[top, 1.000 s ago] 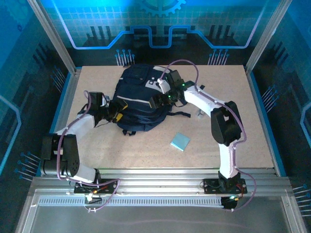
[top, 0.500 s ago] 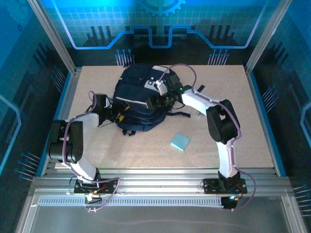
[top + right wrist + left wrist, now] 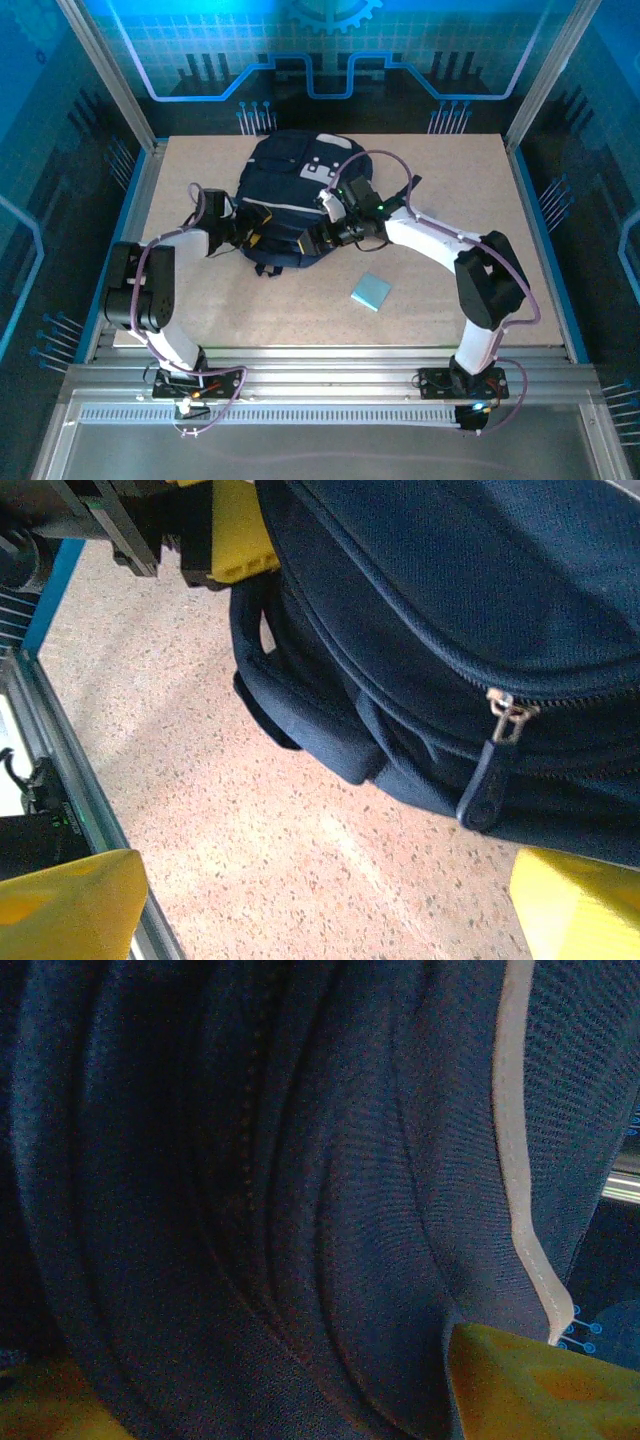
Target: Pack the student bag
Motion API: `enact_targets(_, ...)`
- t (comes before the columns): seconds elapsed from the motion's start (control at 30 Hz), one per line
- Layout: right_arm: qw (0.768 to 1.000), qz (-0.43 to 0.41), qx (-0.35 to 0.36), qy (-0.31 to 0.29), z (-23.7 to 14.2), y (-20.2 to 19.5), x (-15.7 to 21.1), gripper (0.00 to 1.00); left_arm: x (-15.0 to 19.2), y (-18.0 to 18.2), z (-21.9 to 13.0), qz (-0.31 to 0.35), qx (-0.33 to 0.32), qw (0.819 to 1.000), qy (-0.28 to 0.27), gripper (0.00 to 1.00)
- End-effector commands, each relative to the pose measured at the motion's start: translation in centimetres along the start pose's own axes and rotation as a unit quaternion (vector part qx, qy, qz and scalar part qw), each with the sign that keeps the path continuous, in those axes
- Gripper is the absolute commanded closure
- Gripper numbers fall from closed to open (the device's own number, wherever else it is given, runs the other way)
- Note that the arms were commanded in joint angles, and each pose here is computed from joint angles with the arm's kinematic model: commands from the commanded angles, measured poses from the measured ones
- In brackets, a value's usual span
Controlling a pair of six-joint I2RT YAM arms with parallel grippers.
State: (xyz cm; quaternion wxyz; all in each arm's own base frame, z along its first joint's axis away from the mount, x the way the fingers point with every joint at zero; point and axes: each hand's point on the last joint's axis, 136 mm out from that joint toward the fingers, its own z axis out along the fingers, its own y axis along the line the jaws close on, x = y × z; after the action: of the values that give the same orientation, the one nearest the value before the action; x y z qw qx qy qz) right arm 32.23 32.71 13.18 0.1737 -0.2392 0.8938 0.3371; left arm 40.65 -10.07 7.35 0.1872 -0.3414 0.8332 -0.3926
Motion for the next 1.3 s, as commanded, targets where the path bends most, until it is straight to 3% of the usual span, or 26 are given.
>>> enact_targets(0.0, 0.996, 0.027, 0.086, -0.011, -2.0, -3.0, -0.8, 0.10, 0.3, -0.5, -0.5, 0.026, -0.019, 0.999, 0.000, 0.34)
enact_targets(0.23, 0.986, 0.087, 0.127, -0.060, -1.1, -6.8, -6.2, 0.46, 3.2, -1.7, -3.3, 0.113, -0.069, 0.991, -0.005, 0.35)
enact_targets(0.53, 0.973, 0.163, 0.153, -0.062, 2.7, -10.2, -8.1, 0.51, 7.5, -4.0, -4.0, 0.214, -0.112, 0.970, -0.032, 0.35)
enact_targets(0.77, 0.962, 0.203, 0.170, -0.074, 2.7, -10.8, -7.9, 0.47, 10.7, -4.0, 0.2, 0.251, -0.146, 0.957, -0.016, 0.34)
enact_targets(0.93, 0.954, 0.214, 0.184, -0.097, 1.7, -11.2, -7.3, 0.43, 12.3, -4.1, 3.0, 0.289, -0.188, 0.938, -0.026, 0.34)
enact_targets(1.07, 0.959, 0.215, 0.164, -0.085, 3.2, -11.2, -7.3, 0.51, 12.0, -4.2, 4.5, 0.296, -0.213, 0.931, -0.032, 0.34)
enact_targets(1.2, 0.962, 0.218, 0.142, -0.083, 4.4, -11.1, -7.3, 0.74, 11.4, -4.8, 5.1, 0.296, -0.218, 0.929, -0.045, 0.36)
enact_targets(1.27, 0.963, 0.223, 0.131, -0.081, 4.8, -11.1, -7.2, 0.81, 11.0, -5.0, 5.4, 0.297, -0.222, 0.927, -0.052, 0.39)
